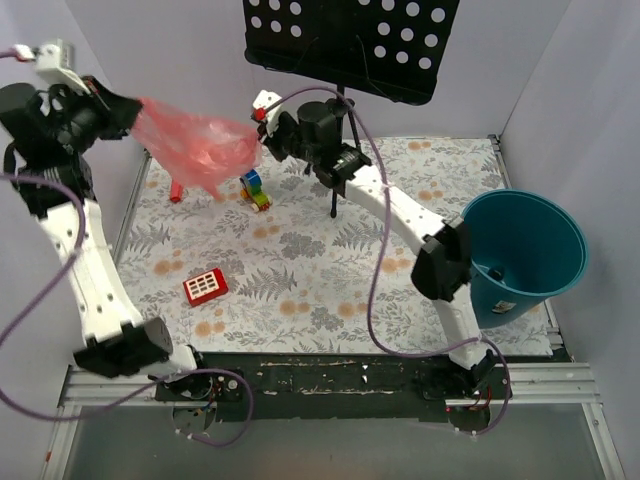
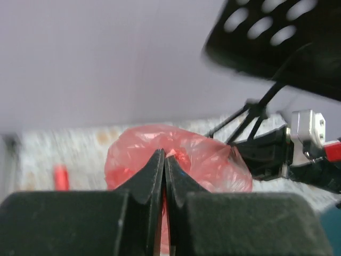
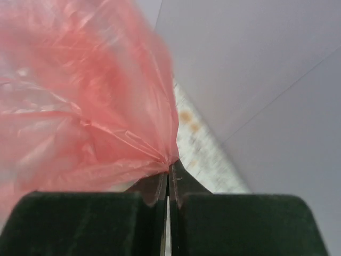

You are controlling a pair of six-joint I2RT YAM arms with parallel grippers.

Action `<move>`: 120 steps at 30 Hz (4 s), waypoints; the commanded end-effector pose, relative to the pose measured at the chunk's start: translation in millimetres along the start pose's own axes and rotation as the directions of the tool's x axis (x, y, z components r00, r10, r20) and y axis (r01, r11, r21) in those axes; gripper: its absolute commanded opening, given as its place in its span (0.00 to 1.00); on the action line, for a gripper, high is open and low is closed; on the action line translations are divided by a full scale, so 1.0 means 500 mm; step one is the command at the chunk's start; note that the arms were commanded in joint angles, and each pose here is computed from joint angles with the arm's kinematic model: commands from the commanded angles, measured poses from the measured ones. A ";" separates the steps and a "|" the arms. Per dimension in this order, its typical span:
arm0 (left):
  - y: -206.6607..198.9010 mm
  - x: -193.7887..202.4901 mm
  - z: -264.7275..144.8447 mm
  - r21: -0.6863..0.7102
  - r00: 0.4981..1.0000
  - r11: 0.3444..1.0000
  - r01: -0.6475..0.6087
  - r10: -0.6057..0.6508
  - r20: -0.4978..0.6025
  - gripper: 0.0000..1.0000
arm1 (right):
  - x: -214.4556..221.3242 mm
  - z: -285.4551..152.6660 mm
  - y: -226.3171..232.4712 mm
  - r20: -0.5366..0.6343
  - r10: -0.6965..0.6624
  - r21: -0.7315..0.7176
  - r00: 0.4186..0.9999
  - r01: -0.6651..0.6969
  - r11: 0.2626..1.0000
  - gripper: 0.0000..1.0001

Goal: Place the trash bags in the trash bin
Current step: Unfold the trash bag at the center of the board.

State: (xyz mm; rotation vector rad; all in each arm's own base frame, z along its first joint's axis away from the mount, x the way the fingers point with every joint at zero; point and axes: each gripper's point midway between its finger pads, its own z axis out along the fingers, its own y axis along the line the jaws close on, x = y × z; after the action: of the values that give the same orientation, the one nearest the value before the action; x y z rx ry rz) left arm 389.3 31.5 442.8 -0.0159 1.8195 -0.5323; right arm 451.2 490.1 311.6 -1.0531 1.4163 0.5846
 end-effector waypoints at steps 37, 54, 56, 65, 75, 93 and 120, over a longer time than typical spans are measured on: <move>-0.145 0.424 -0.202 -0.040 0.973 0.997 -0.067 0.057 -0.222 0.00 | 0.001 -0.479 0.289 -0.180 -0.036 -0.163 0.983 0.006 0.987 0.01; -0.334 -0.412 -0.359 -0.369 0.492 0.842 -0.393 0.532 0.689 0.00 | -0.795 -0.516 0.014 0.410 -0.885 0.835 0.219 0.300 0.461 0.01; -0.394 -0.409 -0.391 -0.340 0.387 0.794 -0.504 0.560 0.733 0.00 | -0.830 -0.580 0.045 0.362 -0.926 0.893 0.102 0.246 0.376 0.01; -0.273 0.448 -0.192 0.447 0.458 0.258 -0.857 0.779 0.428 0.00 | -0.036 -0.319 0.160 0.096 -0.864 0.257 0.495 0.826 0.502 0.01; -0.329 0.611 -0.336 0.573 0.551 0.261 -0.777 0.722 0.418 0.00 | 0.137 -0.636 0.454 0.295 -0.600 -0.178 0.744 0.659 0.730 0.01; -0.083 0.335 -0.168 -0.190 0.984 0.980 -0.052 0.017 -0.179 0.00 | -0.037 -0.436 0.139 -0.116 -0.033 0.076 0.993 0.042 0.996 0.01; -0.147 0.387 -0.149 0.079 0.944 0.996 -0.045 0.068 -0.324 0.00 | 0.190 -0.559 0.344 -0.434 0.185 -0.307 0.882 -0.338 0.890 0.01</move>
State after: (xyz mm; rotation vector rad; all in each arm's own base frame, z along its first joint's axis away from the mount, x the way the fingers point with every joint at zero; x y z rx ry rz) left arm 253.6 -46.8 276.2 0.0805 2.1699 -0.5146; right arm 191.3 284.1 150.2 -1.3589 2.0703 0.7001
